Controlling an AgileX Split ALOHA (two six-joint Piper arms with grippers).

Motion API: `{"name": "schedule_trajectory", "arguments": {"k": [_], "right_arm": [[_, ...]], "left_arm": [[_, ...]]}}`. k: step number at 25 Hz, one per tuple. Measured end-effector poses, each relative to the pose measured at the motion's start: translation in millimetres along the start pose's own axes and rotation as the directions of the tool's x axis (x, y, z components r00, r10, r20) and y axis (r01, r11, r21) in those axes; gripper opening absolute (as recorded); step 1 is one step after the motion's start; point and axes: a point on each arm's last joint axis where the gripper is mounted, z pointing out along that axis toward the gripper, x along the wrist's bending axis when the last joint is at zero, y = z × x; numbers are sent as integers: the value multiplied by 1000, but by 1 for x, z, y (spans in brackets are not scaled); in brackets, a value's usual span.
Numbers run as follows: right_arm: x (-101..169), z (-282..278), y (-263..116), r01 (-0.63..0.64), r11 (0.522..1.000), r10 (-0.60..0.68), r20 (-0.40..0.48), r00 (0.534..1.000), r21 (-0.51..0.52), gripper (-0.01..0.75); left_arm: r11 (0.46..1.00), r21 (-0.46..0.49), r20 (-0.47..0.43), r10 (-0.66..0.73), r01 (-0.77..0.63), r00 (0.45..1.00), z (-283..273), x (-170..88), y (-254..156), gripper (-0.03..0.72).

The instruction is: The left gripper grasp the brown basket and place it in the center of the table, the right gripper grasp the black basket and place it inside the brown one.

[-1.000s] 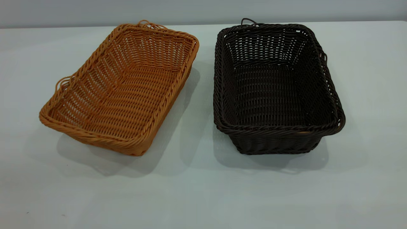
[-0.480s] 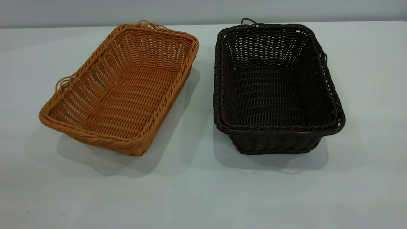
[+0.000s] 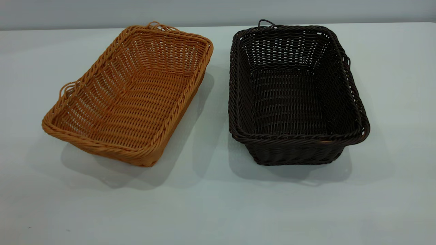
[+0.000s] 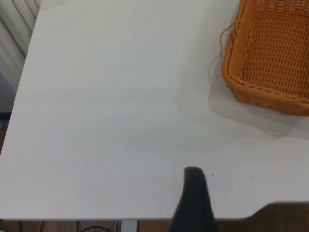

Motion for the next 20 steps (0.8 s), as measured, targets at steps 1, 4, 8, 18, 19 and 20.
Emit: {"name": "schedule_trajectory", "arguments": {"k": [1,4,8,18,19,20], "right_arm": [[0,0,1,3,1000,-3,0,1000,-3,536],[2,3,10,36,999,-36,-19,999,8,536],[6,21,35,84,994,-79,-77,994,65,586],[25,119,69,70,945,48,-347,937,321,626],[28,130,70,75,935,64,-375,925,346,626],[31,139,72,86,931,70,-405,912,355,624]], "left_arm": [[1000,1,0,-7,7,1000,0,0,0,537],[999,23,4,-45,45,999,0,0,11,537],[995,101,5,-25,25,1000,10,0,48,537],[976,187,47,101,-108,994,91,-3,127,576],[976,189,59,101,-111,993,101,-5,130,578],[974,192,69,106,-118,992,111,-6,134,580]]}}
